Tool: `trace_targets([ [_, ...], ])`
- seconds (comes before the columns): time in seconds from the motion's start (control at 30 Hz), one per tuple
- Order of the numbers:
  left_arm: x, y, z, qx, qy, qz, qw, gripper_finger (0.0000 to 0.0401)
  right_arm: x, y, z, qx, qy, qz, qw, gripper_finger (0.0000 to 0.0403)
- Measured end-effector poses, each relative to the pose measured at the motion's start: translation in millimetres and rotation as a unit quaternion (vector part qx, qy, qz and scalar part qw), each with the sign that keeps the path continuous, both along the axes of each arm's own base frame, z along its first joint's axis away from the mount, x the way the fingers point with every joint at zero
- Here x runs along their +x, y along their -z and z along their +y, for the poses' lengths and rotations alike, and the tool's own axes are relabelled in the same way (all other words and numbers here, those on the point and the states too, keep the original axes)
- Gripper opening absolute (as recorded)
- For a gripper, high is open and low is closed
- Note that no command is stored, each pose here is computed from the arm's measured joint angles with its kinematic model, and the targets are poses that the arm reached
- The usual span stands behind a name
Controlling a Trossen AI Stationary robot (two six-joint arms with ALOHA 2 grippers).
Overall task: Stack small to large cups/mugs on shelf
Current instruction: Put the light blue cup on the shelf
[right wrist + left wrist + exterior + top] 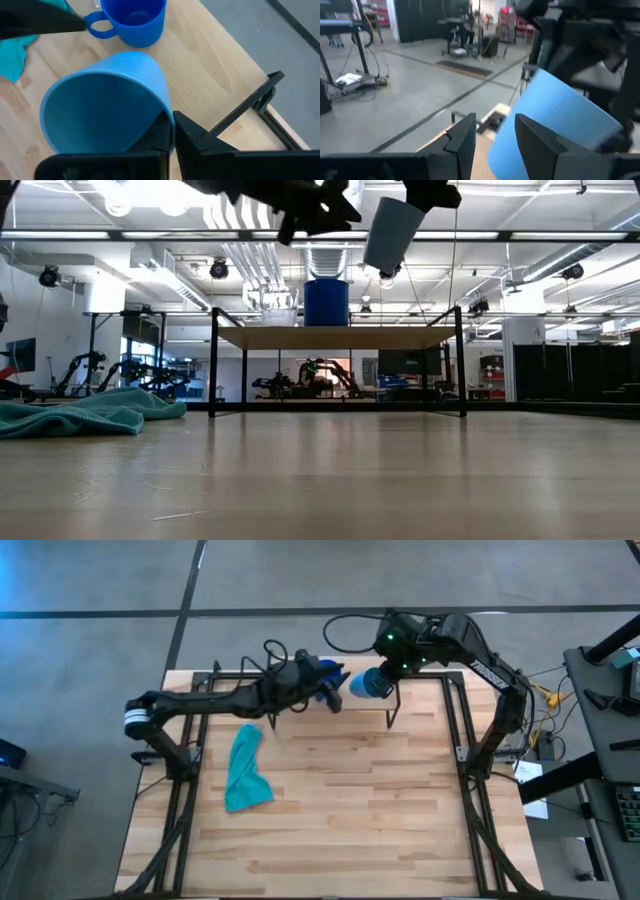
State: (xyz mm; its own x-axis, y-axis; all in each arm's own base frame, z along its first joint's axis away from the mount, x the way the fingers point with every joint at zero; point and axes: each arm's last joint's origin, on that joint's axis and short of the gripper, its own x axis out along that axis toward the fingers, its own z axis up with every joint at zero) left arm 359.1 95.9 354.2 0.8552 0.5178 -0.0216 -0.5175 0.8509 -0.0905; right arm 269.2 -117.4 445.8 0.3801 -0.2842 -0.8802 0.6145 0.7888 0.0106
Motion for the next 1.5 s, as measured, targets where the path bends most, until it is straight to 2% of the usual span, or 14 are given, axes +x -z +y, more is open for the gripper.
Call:
trace_targets([
  [0.3,20.1,15.8,28.3,-0.025,-0.014,-0.022,0.999,0.0123,-8.9,2.7,-20.7,-0.011,-0.008,0.017,1.0,0.0009],
  [0.57,20.6,18.3,45.4,-0.023,-0.006,-0.017,1.0,0.0123,-17.6,22.6,-46.6,0.009,-0.004,0.058,0.998,0.0009],
  [0.77,15.0,15.7,61.3,-0.024,0.044,-0.021,0.999,0.0123,-17.2,39.6,-56.7,0.026,-0.01,0.077,0.997,0.0009],
  [1.07,17.9,21.8,72.3,-0.029,0.121,-0.013,0.992,0.0123,-6.0,37.8,-60.9,0.02,-0.04,0.011,0.999,0.0009],
  [1.5,19.6,30.2,72.6,-0.044,0.125,0.011,0.991,0.0123,-6.0,43.4,-61.0,0.029,-0.04,0.023,0.999,0.0009],
])
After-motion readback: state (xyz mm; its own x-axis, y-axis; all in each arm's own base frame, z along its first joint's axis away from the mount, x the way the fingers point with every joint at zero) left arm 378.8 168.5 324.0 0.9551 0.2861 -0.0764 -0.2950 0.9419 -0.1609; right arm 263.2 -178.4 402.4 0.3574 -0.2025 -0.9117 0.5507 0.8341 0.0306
